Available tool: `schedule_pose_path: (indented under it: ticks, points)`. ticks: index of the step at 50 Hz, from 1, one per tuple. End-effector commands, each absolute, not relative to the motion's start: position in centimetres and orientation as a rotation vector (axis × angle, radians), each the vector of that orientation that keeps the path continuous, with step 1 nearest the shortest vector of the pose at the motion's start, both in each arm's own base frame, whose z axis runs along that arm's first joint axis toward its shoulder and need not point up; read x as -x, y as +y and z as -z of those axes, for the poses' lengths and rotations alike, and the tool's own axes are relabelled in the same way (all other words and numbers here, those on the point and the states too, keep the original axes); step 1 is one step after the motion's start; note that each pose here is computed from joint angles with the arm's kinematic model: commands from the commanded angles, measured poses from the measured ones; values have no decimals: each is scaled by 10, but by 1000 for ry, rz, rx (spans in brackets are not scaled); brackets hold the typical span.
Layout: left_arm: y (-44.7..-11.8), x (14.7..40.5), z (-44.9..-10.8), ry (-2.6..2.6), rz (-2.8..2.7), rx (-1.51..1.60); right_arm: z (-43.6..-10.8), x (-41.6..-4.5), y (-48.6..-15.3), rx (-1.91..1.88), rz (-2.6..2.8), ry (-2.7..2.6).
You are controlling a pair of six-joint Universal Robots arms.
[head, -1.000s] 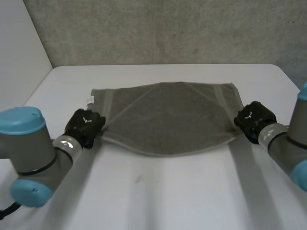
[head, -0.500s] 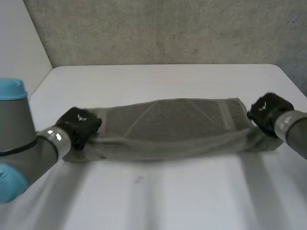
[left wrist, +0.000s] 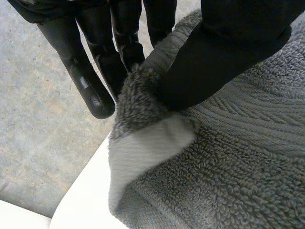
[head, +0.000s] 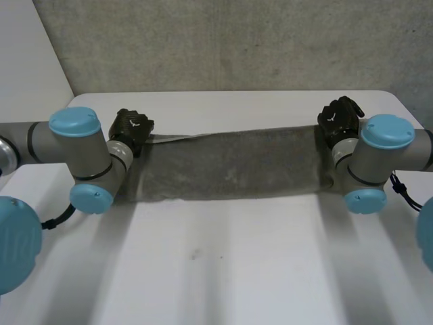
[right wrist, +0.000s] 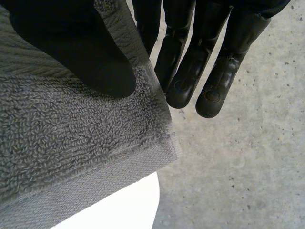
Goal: Fold the towel.
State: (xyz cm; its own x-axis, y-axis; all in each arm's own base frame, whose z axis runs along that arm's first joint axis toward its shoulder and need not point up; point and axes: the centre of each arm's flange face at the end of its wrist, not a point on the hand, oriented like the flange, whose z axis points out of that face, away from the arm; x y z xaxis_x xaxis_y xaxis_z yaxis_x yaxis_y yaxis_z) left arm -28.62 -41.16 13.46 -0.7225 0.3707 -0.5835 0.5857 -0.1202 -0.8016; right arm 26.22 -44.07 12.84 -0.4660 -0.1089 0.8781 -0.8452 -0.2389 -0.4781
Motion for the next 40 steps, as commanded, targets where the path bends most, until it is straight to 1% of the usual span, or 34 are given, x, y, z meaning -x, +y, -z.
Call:
schedule_pose_path:
  ticks: [1,6,8,9,10,11,13,14,16,17,18,19,21,22,23,24,25,26,27,28,29,30,31,35,36,38,39,40]
  points:
    - [-422,290,-126,1947,1975,-1075,-119,-268,-458,-1156,-1781,-1414]
    - [-421,291,-124,1939,1982,-1070,-116,-269,-461,-1153,-1794,-1405]
    - [-419,293,-131,1931,1994,-1070,-127,-270,-458,-1143,-1812,-1407]
    - [-419,293,-131,1931,1994,-1070,-127,-270,-458,-1143,-1813,-1407]
    - [-416,294,-139,1924,2008,-1063,-139,-268,-457,-1123,-1830,-1408]
    - [-416,294,-139,1924,2009,-1063,-139,-268,-457,-1123,-1830,-1408]
    - [-409,292,-162,1904,2042,-1047,-170,-264,-448,-1067,-1896,-1436]
    - [-409,292,-163,1904,2042,-1047,-170,-264,-448,-1067,-1897,-1436]
    - [-398,288,-187,1879,2070,-1035,-201,-256,-434,-998,-1972,-1504]
    - [-398,288,-187,1879,2070,-1035,-201,-256,-434,-997,-1973,-1504]
    - [-391,286,-198,1872,2080,-1029,-212,-253,-423,-990,-2001,-1548]
    - [-391,286,-198,1872,2080,-1029,-212,-253,-423,-990,-2001,-1549]
    - [-374,279,-218,1879,2103,-1006,-224,-250,-399,-1022,-2029,-1668]
    - [-374,279,-218,1879,2103,-1006,-224,-250,-399,-1022,-2029,-1668]
    - [-365,276,-225,1898,2113,-994,-226,-243,-391,-1026,-2024,-1740]
    - [-355,272,-230,1926,2123,-978,-227,-231,-387,-1001,-1999,-1822]
    - [-355,272,-230,1926,2123,-978,-227,-231,-387,-1001,-1998,-1823]
    - [-345,269,-234,1956,2136,-962,-224,-219,-384,-971,-1966,-1916]
    - [-345,269,-234,1957,2136,-961,-220,-210,-381,-939,-1927,-2011]
    - [-336,266,-236,1990,2147,-944,-220,-210,-381,-939,-1926,-2012]
    - [-327,263,-236,2030,2152,-930,-215,-202,-378,-907,-1879,-2106]
    - [-327,263,-236,2031,2152,-930,-209,-197,-374,-888,-1829,-2197]
    - [-319,261,-235,2065,2155,-916,-209,-197,-374,-887,-1828,-2198]
    - [-301,258,-224,2158,2154,-886,-189,-184,-366,-860,-1702,-2394]
    - [-301,258,-223,2158,2154,-886,-189,-184,-366,-860,-1702,-2394]
    - [-291,262,-212,2193,2153,-900,-169,-180,-366,-883,-1663,-2453]
    - [-291,262,-212,2193,2153,-900,-169,-180,-366,-883,-1663,-2453]
    - [-287,264,-208,2193,2159,-910,-161,-178,-367,-884,-1654,-2466]
